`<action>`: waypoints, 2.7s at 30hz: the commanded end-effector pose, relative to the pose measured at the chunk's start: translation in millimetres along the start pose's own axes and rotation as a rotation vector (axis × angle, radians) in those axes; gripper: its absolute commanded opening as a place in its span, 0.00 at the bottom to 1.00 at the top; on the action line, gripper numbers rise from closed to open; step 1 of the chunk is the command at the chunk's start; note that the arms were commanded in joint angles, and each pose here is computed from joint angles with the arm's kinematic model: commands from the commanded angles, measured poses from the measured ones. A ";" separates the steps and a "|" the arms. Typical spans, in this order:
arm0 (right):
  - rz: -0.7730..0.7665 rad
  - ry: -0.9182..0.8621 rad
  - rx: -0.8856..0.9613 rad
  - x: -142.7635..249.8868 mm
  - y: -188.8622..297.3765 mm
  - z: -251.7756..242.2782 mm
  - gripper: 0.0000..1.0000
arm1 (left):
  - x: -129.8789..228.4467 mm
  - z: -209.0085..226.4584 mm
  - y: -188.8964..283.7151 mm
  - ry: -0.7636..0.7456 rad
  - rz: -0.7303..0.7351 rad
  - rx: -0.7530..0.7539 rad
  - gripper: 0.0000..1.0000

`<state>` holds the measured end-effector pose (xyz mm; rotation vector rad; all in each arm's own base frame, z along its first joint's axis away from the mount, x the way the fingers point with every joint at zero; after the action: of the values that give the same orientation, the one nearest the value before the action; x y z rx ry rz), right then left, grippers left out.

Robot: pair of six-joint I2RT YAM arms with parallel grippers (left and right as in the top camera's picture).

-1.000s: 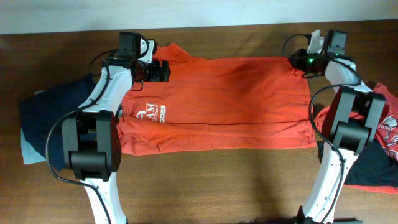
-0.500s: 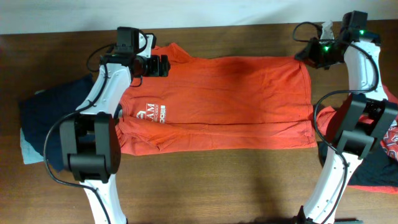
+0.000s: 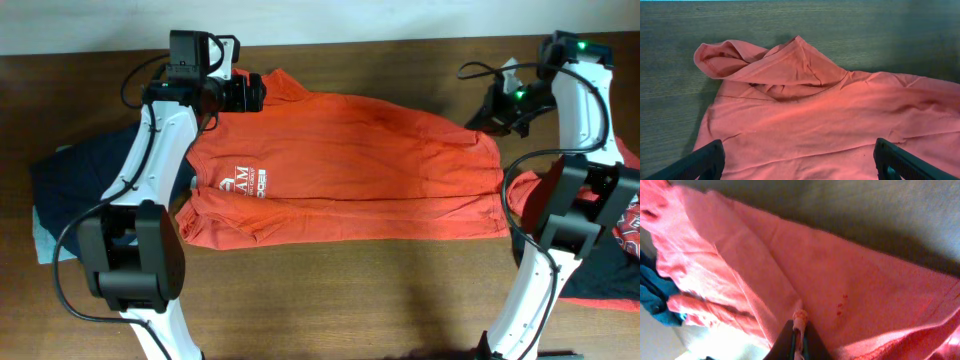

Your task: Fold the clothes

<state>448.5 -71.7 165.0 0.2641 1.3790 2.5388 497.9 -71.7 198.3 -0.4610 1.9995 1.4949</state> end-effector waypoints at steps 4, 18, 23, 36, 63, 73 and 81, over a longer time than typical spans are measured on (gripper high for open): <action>0.087 0.054 0.218 25.7 6.3 13.6 0.04 | -14.7 -5.3 22.7 -0.007 -0.047 0.009 0.95; 0.170 0.109 0.335 41.3 -8.9 31.8 0.04 | -16.8 -5.2 22.9 -0.068 -0.059 0.007 0.99; 0.194 0.100 0.338 45.1 -11.2 30.1 0.04 | -19.8 -5.3 23.1 -0.072 -0.076 0.006 0.99; 0.308 0.051 0.358 62.3 -30.3 12.8 0.15 | -18.7 -5.3 23.0 -0.070 -0.069 0.007 0.99; 0.048 0.508 0.068 21.9 -72.5 95.5 0.50 | -18.1 -0.9 21.9 -0.336 -0.054 -0.072 0.99; -0.169 0.689 -0.081 49.1 22.2 169.0 0.55 | -11.4 31.0 0.6 -0.279 -0.027 -0.150 0.99; -0.338 0.793 -0.094 96.3 99.3 201.5 0.56 | 8.7 29.9 15.4 -0.209 0.170 -0.124 0.99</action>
<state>409.5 64.1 343.7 -0.9369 1.3818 2.4964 497.0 -38.9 202.4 -0.2249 1.7694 1.6633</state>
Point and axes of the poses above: each gripper's point midway between its finger pads, its own y axis back along the fingers, its own z axis along the line the jaws close on, x = y × z, the point moved 7 cm from there along y, back along the fingers, and after that the axes turned 3 degrees about -y, right-handed, at the moved point
